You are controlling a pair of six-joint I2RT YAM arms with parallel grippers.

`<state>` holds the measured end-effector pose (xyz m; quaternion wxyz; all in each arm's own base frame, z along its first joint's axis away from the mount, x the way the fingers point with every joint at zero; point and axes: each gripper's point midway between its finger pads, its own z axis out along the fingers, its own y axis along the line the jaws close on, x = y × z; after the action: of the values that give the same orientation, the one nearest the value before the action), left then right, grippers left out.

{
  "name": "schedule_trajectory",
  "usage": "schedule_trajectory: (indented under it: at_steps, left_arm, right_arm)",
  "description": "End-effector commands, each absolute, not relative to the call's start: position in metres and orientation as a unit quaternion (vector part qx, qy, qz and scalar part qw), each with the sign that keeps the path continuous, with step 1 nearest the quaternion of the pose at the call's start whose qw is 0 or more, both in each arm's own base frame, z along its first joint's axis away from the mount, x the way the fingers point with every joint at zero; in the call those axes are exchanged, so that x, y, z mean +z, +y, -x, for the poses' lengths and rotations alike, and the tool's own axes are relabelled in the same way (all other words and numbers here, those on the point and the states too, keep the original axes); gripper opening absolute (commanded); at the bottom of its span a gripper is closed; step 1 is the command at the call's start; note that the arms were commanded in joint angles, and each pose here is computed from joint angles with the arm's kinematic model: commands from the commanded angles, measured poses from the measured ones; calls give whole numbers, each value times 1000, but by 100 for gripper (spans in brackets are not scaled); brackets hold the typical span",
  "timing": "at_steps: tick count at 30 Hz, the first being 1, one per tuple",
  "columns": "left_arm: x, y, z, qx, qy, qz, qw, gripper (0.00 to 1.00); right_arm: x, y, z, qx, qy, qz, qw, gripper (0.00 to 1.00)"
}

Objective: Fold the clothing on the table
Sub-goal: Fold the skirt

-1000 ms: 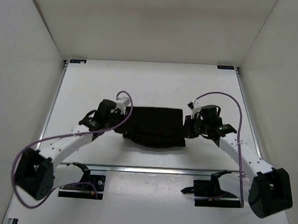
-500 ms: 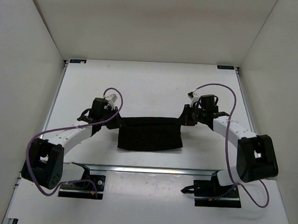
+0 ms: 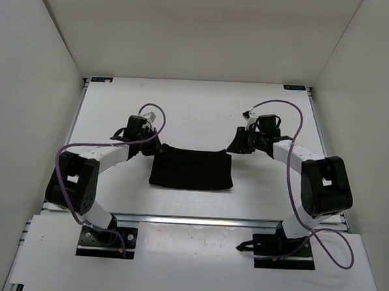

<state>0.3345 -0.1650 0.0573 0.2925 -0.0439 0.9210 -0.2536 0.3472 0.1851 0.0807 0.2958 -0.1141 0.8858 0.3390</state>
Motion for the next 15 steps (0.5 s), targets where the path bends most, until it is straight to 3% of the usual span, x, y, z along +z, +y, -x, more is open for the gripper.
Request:
schedule_trajectory:
  at_steps: [1, 2, 4, 5, 6, 7, 11, 15]
  left_arm:
    - [67, -165, -350, -240, 920, 30, 307, 10]
    - [63, -165, -348, -241, 924, 33, 296, 19]
    - [67, -167, -352, -252, 923, 33, 288, 61]
    - [66, -164, -350, -252, 926, 37, 278, 69]
    - [73, -166, -351, -253, 926, 31, 277, 93]
    - [82, -166, -357, -251, 923, 26, 289, 99]
    - [115, -153, -367, -222, 915, 19, 337, 98]
    - [126, -141, -353, -191, 922, 12, 338, 95]
  right_arm:
    - [92, 174, -364, 323, 877, 113, 337, 19]
    - [95, 176, -363, 328, 875, 119, 334, 28]
    - [102, 176, -367, 324, 875, 121, 338, 42]
    - [105, 172, -370, 318, 879, 115, 338, 49]
    - [114, 170, -370, 316, 876, 115, 345, 53]
    - [115, 169, -368, 310, 881, 110, 341, 60]
    - [126, 169, -351, 285, 882, 123, 355, 79]
    - [93, 172, -305, 281, 905, 119, 298, 80]
